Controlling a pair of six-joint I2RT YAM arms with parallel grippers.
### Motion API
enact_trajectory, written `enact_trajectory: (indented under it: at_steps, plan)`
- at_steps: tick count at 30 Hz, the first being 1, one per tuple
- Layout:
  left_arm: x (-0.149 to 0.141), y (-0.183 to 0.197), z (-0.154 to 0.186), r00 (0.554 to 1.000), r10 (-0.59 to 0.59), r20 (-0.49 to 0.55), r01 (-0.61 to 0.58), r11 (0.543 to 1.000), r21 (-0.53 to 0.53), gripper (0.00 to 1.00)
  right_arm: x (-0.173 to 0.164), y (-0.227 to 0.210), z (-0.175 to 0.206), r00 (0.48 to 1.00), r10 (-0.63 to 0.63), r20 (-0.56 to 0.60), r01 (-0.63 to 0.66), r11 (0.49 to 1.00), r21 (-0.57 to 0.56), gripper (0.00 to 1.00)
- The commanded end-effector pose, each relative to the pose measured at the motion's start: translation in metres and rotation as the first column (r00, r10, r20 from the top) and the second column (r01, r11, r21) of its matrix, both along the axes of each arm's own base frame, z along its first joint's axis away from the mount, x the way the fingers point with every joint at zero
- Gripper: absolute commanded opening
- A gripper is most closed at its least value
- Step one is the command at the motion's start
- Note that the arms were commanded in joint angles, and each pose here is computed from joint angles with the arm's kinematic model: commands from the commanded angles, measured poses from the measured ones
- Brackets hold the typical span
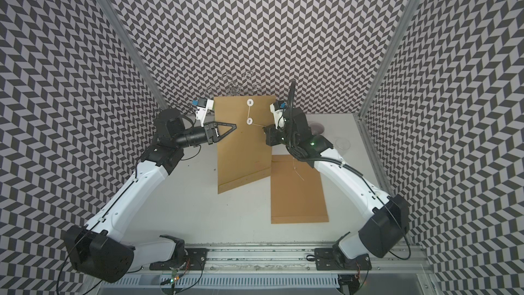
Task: Close the mouth of the file bag
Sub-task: Close the file bag.
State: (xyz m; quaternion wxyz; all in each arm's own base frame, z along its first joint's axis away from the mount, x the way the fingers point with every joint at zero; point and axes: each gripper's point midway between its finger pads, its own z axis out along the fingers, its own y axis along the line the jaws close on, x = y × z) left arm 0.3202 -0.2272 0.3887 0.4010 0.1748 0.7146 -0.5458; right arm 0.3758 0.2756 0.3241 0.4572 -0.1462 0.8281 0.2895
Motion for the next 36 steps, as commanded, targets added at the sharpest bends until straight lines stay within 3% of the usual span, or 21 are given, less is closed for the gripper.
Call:
enact_trajectory:
  at_steps: [1,9,14,26,36]
  plan:
    - [-0.009,0.004,0.001,0.999,0.003,0.035,-0.004,1.0,0.016,0.0,0.009,-0.006,0.026,0.997,-0.036,0.074,0.036,0.999,-0.001,0.0]
    - [-0.01,0.005,-0.015,1.0,0.02,0.009,-0.02,0.999,0.041,0.0,0.01,0.001,0.061,0.992,-0.022,0.124,0.019,0.999,0.029,0.0]
    - [-0.012,-0.003,-0.019,1.0,0.009,0.004,-0.009,0.999,0.047,0.0,-0.003,0.032,0.074,0.989,0.047,0.14,-0.052,0.998,0.032,0.0]
    - [-0.014,-0.01,-0.022,1.0,-0.007,-0.009,0.008,1.0,0.023,0.0,-0.039,0.088,0.077,0.977,0.169,0.129,-0.177,0.983,0.046,0.0]
    - [-0.008,-0.006,0.0,0.999,0.007,0.039,-0.008,1.0,0.003,0.0,-0.058,0.091,0.057,0.977,0.199,0.075,-0.203,0.978,0.051,0.0]
